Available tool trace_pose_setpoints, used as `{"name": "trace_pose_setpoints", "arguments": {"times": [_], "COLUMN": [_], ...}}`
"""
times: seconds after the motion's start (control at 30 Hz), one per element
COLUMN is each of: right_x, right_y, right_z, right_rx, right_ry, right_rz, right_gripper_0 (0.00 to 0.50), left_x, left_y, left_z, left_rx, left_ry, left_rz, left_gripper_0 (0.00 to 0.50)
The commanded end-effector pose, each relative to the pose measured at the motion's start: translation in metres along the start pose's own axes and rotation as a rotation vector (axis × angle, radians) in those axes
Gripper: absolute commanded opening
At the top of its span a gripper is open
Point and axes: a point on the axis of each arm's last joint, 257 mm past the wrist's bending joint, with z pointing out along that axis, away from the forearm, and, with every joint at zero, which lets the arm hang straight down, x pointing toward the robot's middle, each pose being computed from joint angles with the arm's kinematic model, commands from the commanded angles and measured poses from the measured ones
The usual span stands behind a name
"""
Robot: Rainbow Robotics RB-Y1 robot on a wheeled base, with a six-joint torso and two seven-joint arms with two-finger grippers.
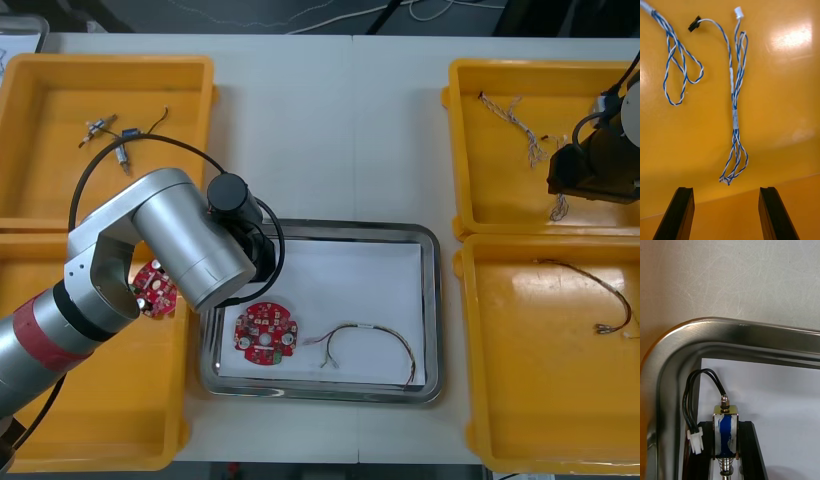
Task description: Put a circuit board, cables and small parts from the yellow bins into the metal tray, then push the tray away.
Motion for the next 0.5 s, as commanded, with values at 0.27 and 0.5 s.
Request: {"name": "trace_pose_setpoints", "arguments": {"times": [0.27, 0.5], "right_x": [-0.044, -0.049], "right_y": [0.004, 0.002], "right_z": [-0.009, 0.005], "right_rx": [-0.076, -0.071], "right_ry": [0.005, -0.006], "right_rz": [-0.104, -0.117], "right_gripper_0": [0.496, 0.496], "left_x": [0.009, 0.008], "left_y": [-0.015, -0.018], "left_z": [0.001, -0.001], "left_rx": [0.033, 0.042], "left_ry": [0.001, 0.000], "left_rz": [0.021, -0.002], "left_gripper_0": [0.361, 0.477]}}
